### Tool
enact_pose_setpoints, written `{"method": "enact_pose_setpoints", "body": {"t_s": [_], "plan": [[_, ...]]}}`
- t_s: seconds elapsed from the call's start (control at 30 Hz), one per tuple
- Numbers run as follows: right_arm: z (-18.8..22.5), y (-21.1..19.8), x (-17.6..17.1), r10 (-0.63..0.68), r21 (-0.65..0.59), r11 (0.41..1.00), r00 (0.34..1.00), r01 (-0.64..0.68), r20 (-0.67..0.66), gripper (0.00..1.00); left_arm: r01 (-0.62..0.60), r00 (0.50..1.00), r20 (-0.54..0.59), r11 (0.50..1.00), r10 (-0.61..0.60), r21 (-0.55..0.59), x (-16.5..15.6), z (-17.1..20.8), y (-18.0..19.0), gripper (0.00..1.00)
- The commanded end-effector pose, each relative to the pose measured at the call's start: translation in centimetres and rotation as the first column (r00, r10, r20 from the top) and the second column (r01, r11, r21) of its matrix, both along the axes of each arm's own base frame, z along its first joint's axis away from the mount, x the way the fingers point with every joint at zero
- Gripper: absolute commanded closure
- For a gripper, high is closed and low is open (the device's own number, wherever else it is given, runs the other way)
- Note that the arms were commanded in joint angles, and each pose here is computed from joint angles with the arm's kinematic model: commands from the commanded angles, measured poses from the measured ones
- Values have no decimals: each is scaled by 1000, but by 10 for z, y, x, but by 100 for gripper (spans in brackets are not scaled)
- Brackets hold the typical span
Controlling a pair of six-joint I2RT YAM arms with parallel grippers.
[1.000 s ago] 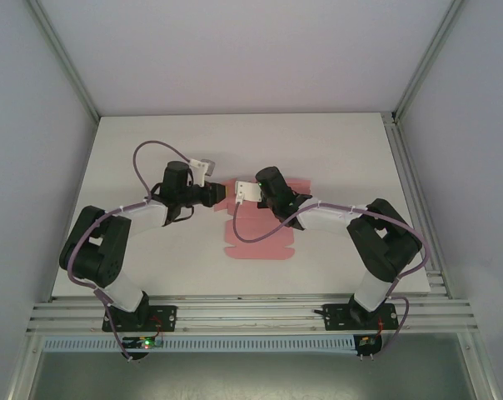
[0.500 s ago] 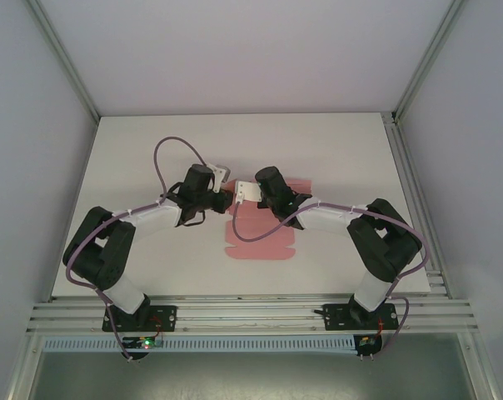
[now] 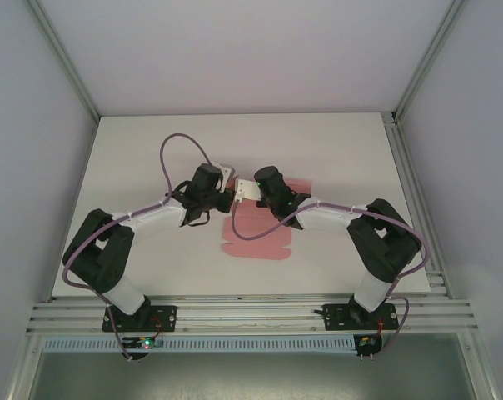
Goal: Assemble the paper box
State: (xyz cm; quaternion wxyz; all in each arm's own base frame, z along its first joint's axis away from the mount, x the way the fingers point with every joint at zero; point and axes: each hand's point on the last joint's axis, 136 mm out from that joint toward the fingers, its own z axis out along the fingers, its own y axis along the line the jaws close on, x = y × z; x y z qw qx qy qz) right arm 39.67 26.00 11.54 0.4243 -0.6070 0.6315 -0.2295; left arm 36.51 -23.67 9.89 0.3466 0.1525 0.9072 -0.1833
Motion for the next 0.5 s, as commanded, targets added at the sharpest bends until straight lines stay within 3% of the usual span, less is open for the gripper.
{"method": "enact_pose_setpoints", "body": {"t_s": [0.0, 0.1, 0.2, 0.47], "plan": [[3, 1, -1, -38, 7, 999, 999, 38, 2, 100, -186, 981, 84, 965, 173, 184, 17, 8, 20, 100], [3, -3, -1, -53, 6, 999, 999, 53, 1, 100, -260, 965, 102, 917, 240, 302, 20, 5, 29, 100], [3, -8, -1, -70, 10, 998, 998, 70, 0, 100, -286, 958, 91, 892, 272, 350, 18, -4, 32, 100], [2, -9, 0, -75, 35, 996, 997, 76, -31, 100, -239, 971, 49, 945, 234, 223, 12, -4, 10, 95]]}}
